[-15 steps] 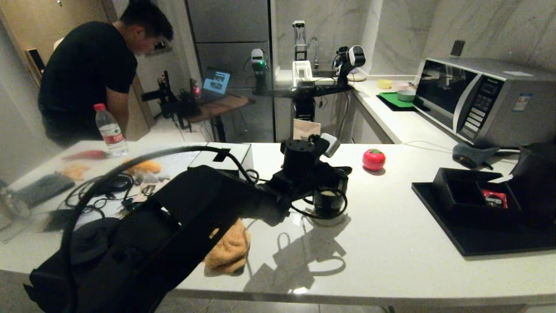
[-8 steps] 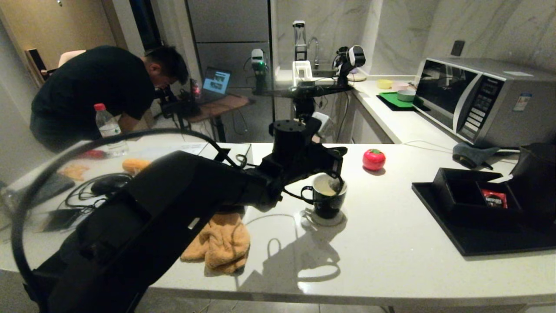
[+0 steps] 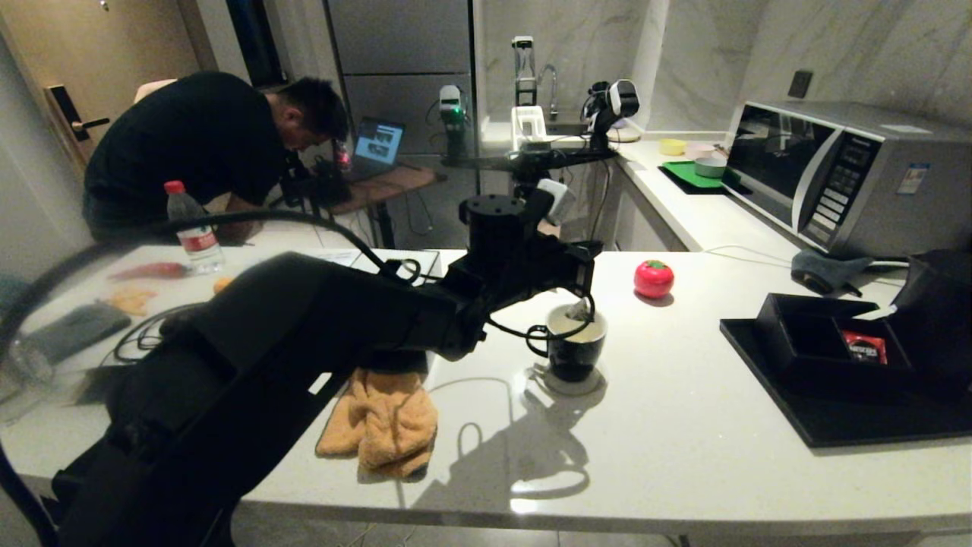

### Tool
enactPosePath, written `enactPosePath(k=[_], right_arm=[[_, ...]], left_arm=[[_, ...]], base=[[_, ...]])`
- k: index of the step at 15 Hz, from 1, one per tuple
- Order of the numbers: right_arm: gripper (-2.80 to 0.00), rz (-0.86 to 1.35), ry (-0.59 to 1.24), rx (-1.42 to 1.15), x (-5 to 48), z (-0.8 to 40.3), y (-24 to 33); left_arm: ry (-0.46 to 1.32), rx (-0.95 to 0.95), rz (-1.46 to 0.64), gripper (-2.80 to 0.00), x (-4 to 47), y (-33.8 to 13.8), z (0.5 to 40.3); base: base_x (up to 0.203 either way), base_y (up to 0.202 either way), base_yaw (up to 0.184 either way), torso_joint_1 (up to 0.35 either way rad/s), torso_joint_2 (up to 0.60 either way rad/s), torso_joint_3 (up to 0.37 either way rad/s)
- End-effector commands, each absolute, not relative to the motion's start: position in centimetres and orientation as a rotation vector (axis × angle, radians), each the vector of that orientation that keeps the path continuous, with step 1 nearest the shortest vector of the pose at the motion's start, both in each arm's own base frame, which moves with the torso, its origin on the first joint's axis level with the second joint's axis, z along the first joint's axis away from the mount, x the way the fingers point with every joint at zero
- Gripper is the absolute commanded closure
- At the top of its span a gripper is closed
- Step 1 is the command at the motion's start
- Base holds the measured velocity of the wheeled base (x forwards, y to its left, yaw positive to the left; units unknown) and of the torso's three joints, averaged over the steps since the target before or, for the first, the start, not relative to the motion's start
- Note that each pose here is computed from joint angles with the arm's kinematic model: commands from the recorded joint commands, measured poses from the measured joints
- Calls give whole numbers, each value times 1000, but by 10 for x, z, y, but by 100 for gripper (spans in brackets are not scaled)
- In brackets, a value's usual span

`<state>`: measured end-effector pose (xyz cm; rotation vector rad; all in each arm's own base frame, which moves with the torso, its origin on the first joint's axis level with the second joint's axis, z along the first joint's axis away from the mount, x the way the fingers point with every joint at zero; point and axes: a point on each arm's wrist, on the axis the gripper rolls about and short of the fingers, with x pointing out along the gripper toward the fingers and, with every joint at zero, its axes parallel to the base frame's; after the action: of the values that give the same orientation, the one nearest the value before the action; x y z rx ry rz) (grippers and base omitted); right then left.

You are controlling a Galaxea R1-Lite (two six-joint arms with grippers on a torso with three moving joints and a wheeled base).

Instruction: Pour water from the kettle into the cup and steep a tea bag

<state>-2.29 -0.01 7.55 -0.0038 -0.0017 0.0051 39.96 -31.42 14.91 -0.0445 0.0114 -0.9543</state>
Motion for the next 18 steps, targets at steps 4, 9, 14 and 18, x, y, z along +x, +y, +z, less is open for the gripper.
enactPosePath(k=[4, 9, 14, 18], right_arm=[[0, 6, -2, -5, -23, 76, 0], [0, 6, 0, -5, -23, 75, 0], [0, 6, -2, -5, -23, 76, 0], [0, 6, -2, -5, -23, 76, 0]], left_arm=[[49, -36, -961, 0, 406, -322, 110], [20, -44, -961, 0, 412, -326, 82], [8, -48, -959, 0, 415, -327, 67], [-16, -52, -955, 0, 415, -325, 81]], base=[[0, 0, 0, 0, 0, 0], [0, 0, 0, 0, 0, 0], [0, 0, 0, 0, 0, 0], [0, 0, 0, 0, 0, 0]])
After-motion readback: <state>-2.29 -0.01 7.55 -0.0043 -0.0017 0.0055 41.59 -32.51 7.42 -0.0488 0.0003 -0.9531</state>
